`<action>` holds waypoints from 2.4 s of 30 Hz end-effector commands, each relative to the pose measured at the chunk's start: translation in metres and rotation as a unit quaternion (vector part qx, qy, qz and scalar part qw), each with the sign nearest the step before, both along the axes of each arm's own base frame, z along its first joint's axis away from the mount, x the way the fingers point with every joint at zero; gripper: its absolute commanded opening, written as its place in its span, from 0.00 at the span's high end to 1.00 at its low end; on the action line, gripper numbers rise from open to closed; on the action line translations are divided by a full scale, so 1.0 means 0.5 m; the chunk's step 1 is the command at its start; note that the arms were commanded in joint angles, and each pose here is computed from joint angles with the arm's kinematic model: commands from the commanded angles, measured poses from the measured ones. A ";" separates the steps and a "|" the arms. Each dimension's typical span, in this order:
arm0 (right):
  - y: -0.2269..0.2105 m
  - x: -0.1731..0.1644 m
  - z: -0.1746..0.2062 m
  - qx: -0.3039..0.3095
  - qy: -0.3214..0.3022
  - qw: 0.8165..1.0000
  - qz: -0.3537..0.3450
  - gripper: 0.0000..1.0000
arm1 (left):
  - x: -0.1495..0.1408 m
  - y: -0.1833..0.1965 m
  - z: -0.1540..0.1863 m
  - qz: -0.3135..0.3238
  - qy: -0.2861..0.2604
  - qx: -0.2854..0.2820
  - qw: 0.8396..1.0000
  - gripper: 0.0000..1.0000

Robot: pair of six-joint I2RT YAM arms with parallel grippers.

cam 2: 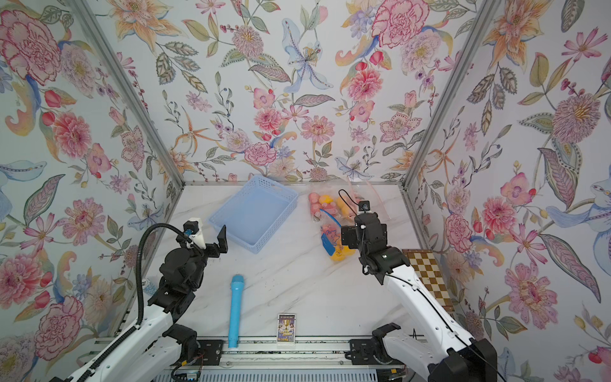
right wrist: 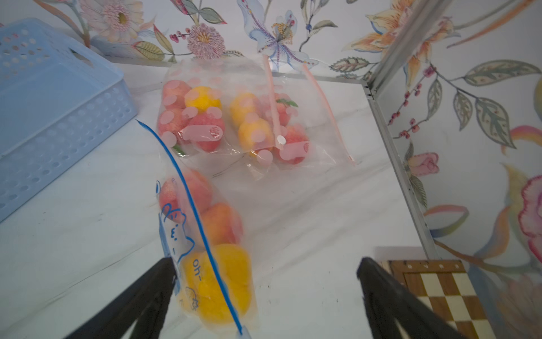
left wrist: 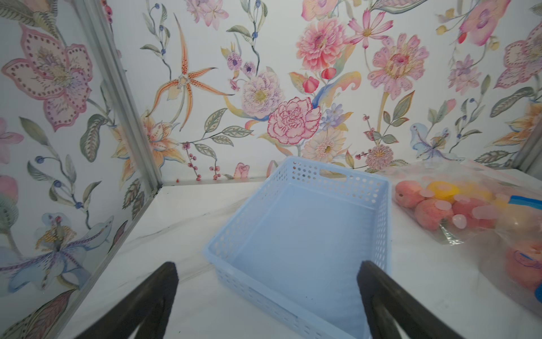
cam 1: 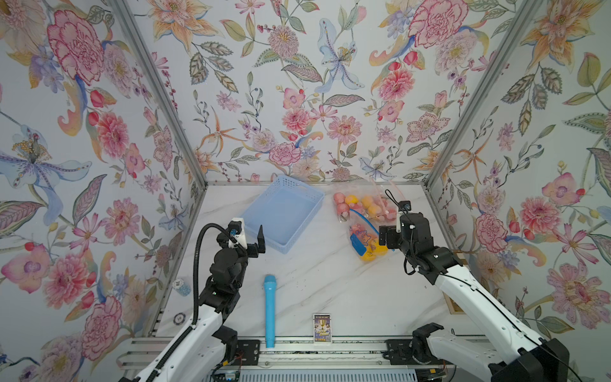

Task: Place the peach in a zip-top bag and seal the zipper
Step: Place the zipper food storage bag at the center of the board, then reset both arms

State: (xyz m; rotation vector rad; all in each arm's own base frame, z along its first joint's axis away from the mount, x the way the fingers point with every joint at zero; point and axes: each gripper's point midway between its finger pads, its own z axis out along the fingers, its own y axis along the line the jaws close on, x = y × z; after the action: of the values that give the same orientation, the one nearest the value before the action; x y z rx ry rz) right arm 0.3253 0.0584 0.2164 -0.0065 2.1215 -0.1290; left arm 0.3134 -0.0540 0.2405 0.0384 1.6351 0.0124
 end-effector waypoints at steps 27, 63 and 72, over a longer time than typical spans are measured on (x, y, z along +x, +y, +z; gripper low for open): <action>-0.215 -0.001 -0.106 0.053 -0.186 0.962 -0.192 0.01 | 0.065 0.175 -0.179 0.102 0.019 -0.008 0.995 0.01; -0.207 0.119 -0.223 0.081 -0.160 0.982 -0.054 0.01 | 0.132 0.106 -0.253 -0.030 0.047 -0.001 0.998 0.01; -0.206 0.119 -0.223 0.081 -0.160 0.982 -0.053 0.01 | 0.130 0.106 -0.252 -0.028 0.045 -0.001 0.999 0.01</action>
State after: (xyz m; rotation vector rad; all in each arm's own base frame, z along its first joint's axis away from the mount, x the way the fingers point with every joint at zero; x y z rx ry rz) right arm 0.3818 -0.0459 0.0952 0.2139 1.8439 -0.0334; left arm 0.3762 -0.0007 0.1074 0.0635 1.7512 -0.0390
